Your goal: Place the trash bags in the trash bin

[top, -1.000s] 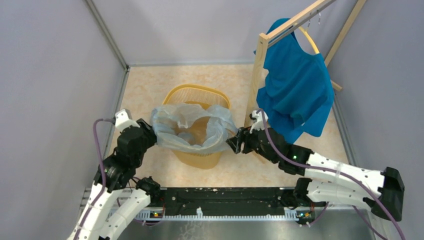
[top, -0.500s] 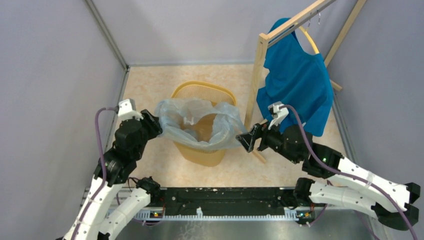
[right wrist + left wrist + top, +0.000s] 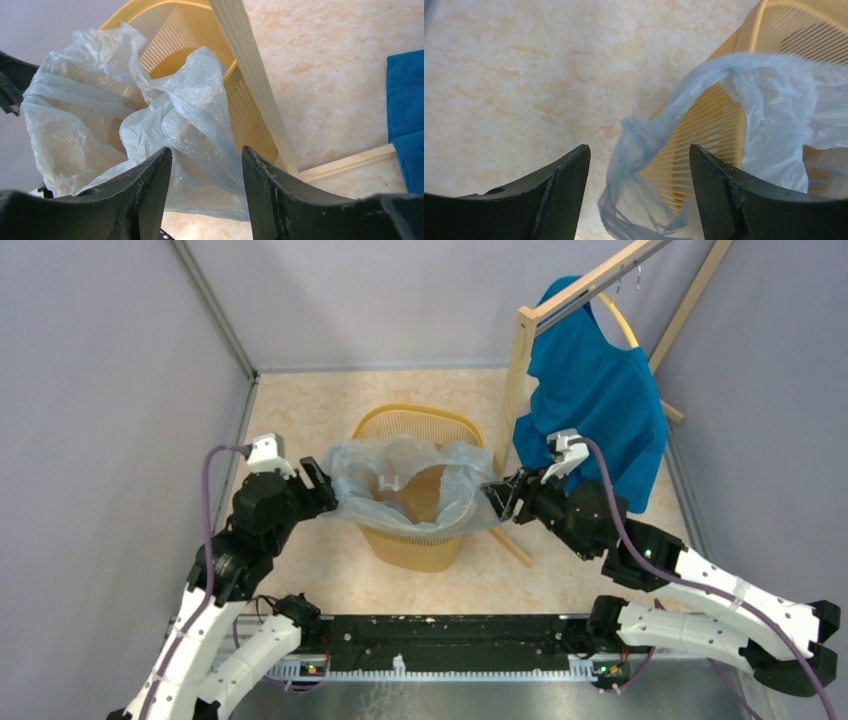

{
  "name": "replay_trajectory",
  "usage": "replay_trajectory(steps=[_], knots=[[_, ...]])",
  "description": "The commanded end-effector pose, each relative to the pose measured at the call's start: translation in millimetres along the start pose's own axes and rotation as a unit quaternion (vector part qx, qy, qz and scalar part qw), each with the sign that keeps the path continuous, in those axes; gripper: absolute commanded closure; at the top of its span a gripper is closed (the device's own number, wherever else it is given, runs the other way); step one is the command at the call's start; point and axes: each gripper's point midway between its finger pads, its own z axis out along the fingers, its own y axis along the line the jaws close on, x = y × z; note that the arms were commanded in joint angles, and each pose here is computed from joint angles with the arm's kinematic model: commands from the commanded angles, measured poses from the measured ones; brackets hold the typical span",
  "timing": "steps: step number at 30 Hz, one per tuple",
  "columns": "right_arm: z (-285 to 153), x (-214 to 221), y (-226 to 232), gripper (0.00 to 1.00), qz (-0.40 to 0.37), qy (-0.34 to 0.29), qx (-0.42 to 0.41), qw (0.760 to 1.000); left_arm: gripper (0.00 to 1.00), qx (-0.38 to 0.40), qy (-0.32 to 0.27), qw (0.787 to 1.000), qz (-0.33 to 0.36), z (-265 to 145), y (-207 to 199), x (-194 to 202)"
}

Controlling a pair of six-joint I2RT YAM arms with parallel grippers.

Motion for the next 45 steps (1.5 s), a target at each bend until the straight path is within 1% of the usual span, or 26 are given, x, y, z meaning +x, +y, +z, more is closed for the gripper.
replay_trajectory(steps=[1, 4, 5, 7, 9, 10, 12, 13, 15, 19, 21, 26, 29, 32, 35, 39, 41, 45], knots=[[-4.6, -20.9, -2.0, 0.46, 0.016, -0.047, 0.006, 0.999, 0.15, -0.049, -0.084, 0.995, -0.001, -44.9, 19.6, -56.0], [-2.2, -20.0, -1.3, 0.45, 0.015, -0.049, 0.005, 0.999, 0.04, -0.055, -0.117, 0.992, -0.01, -64.2, 20.8, -80.9], [-1.0, -19.8, -0.3, 0.45, 0.012, -0.048, 0.004, 0.999, 0.02, -0.052, -0.121, 0.991, -0.01, -66.3, 18.5, -85.8], [1.2, -19.2, 1.3, 0.45, 0.009, -0.045, 0.003, 0.999, 0.01, -0.035, -0.129, 0.991, 0.001, -68.4, 9.3, -97.1], [2.8, -18.3, 2.9, 0.44, 0.006, -0.042, 0.001, 0.999, 0.02, 0.003, -0.129, 0.991, 0.025, -66.5, -10.3, -108.8], [3.3, -18.1, 3.8, 0.44, 0.004, -0.041, -0.001, 0.999, 0.02, 0.029, -0.119, 0.991, 0.046, -61.3, -24.4, -111.4], [4.1, -17.2, 5.5, 0.44, 0.003, -0.039, -0.005, 0.999, 0.05, 0.086, -0.069, 0.99, 0.094, -47.0, -55.3, -106.7], [4.2, -17.1, 6.3, 0.44, 0.002, -0.037, -0.007, 0.999, 0.07, 0.098, -0.039, 0.989, 0.106, -37.6, -65.1, -101.7], [3.6, -17.5, 8.0, 0.44, 0.001, -0.035, -0.01, 0.999, 0.08, 0.12, -0.003, 0.985, 0.127, -23.6, -79.3, -95.6], [1.4, -19.9, 9.8, 0.44, 0.002, -0.035, -0.015, 0.999, 0.04, 0.171, 0.006, 0.976, 0.132, -15.9, -98.2, -93.2], [0.8, -19.8, 10.6, 0.44, 0.003, -0.033, -0.017, 0.999, 0.04, 0.191, 0.025, 0.972, 0.131, -9.6, -103.7, -87.1], [0.8, -15.0, 9.9, 0.43, 0.001, -0.026, -0.018, 1.0, 0.03, 0.156, 0.032, 0.981, 0.114, -1.3, -91.5, -86.1], [1.6, -14.1, 9.5, 0.43, 0.0, -0.026, -0.018, 1.0, 0.06, 0.142, 0.044, 0.984, 0.103, -2.3, -85.5, -80.0], [2.5, -15.6, 10.4, 0.43, -0.002, -0.029, -0.018, 0.999, 0.09, 0.129, 0.066, 0.984, 0.102, -6.5, -75.6, -65.3], [3.6, -16.6, 10.9, 0.43, -0.002, -0.032, -0.018, 0.999, 0.12, 0.109, 0.064, 0.987, 0.102, -10.0, -63.3, -58.6], [6.6, -15.0, 11.8, 0.43, -0.004, -0.031, -0.019, 0.999, 0.21, 0.088, 0.053, 0.99, 0.101, -7.0, -54.6, -58.4], [8.4, -14.2, 13.5, 0.43, -0.005, -0.029, -0.021, 0.999, 0.27, 0.083, 0.051, 0.99, 0.1, -2.2, -53.6, -58.0], [10.2, -13.4, 14.8, 0.43, -0.006, -0.027, -0.021, 0.999, 0.35, 0.086, 0.036, 0.991, 0.091, 3.4, -56.6, -61.8]])
